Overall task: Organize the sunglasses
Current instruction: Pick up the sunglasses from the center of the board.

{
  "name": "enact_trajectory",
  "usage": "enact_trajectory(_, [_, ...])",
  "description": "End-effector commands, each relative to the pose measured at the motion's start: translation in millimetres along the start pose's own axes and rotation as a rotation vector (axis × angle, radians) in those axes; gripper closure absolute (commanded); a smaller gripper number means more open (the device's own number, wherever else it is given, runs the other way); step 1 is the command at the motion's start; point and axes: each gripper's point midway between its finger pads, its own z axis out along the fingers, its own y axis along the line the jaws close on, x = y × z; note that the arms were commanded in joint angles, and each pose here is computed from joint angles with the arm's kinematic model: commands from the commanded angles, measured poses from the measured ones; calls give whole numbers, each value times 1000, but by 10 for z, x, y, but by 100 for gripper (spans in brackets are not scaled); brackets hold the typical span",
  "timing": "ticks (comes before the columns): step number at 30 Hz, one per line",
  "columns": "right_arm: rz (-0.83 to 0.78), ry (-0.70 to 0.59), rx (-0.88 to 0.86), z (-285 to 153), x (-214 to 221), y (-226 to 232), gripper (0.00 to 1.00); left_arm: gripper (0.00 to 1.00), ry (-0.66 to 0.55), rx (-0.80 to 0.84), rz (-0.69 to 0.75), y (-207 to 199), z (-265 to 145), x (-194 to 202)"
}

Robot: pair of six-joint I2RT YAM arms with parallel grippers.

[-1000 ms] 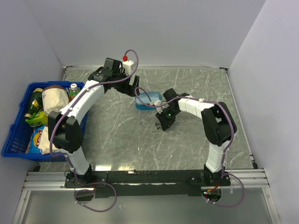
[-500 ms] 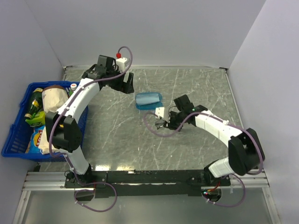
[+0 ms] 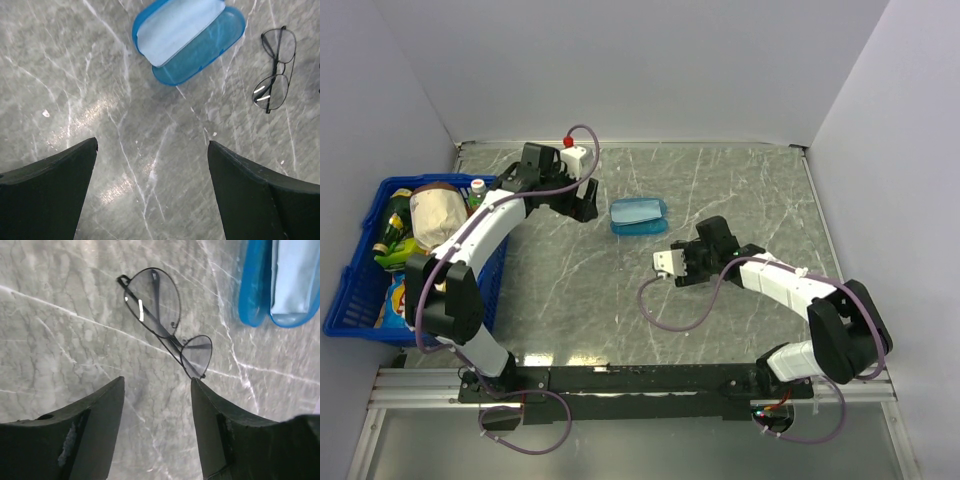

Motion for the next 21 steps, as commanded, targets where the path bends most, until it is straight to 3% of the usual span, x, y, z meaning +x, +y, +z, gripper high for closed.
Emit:
enact_trajectory(1, [-130, -85, 29, 81, -168, -49, 42, 4, -72, 7, 29, -28, -10, -110])
enact_trajectory(10, [-208, -96, 58, 320, -107, 63, 52, 3, 4, 21, 25, 146, 47, 229])
enact_trajectory(21, [-296, -58, 160, 391, -63, -92, 60, 4, 53, 135, -30, 64, 133, 406])
